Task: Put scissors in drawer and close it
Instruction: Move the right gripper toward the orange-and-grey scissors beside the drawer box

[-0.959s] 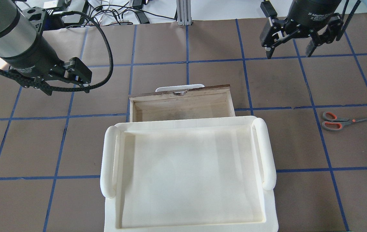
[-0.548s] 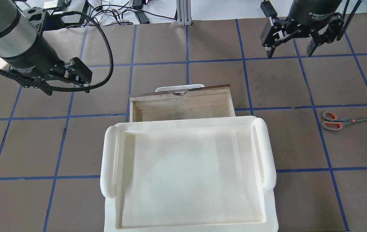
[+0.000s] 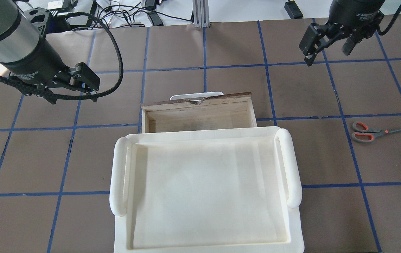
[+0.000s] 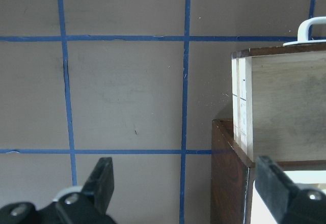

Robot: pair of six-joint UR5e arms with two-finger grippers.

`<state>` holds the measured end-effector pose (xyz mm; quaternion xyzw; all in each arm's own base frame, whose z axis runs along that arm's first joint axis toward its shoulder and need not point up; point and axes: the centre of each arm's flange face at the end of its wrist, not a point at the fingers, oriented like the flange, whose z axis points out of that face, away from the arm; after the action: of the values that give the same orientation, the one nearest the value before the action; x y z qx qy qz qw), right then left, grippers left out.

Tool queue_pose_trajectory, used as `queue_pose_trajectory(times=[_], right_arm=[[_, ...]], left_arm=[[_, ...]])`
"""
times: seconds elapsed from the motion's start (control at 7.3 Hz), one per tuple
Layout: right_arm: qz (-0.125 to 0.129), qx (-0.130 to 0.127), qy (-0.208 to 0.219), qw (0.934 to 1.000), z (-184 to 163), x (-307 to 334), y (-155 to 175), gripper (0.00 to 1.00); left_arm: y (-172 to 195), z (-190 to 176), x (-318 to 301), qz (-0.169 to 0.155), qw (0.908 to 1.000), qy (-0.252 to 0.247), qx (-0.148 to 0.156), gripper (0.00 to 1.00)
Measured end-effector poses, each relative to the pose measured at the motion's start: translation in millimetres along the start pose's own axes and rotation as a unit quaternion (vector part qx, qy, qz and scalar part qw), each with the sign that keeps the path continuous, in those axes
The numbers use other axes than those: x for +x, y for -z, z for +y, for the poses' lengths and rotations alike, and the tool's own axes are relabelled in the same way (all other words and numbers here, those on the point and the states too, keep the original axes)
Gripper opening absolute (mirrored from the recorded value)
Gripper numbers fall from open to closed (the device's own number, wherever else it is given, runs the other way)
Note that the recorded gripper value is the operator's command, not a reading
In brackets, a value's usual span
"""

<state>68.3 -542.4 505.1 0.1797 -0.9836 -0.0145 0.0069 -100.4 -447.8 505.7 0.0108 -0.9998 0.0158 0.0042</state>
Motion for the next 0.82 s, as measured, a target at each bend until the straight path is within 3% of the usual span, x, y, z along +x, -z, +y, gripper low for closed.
queue_pose_trajectory(times=[0.14,0.27,0.41,0.55,0.82], right_arm=[[-0.001,0.002,0.071,0.9975,1,54,-22,0.99],[0.003,0.008,0.169,0.9856,8,119,-59,0.99],[0.002,0.007,0.276,0.9612,23,166,-98,0.99],[-0.008,0.002,0.382,0.9241,40,194,-135,0.99],[-0.010,0.002,0.565,0.8251,73,230,-197,1.00]], left_arm=[[0,0,0,0.000,1.0000,0.000,0.000,1.00],[-1,0,0,0.000,1.0000,0.000,-0.001,1.00],[-1,1,0,0.001,1.0000,0.000,-0.001,1.00],[-1,1,0,0.001,1.0000,0.000,-0.001,1.00],[-2,2,0,0.001,1.0000,0.000,-0.002,1.00]])
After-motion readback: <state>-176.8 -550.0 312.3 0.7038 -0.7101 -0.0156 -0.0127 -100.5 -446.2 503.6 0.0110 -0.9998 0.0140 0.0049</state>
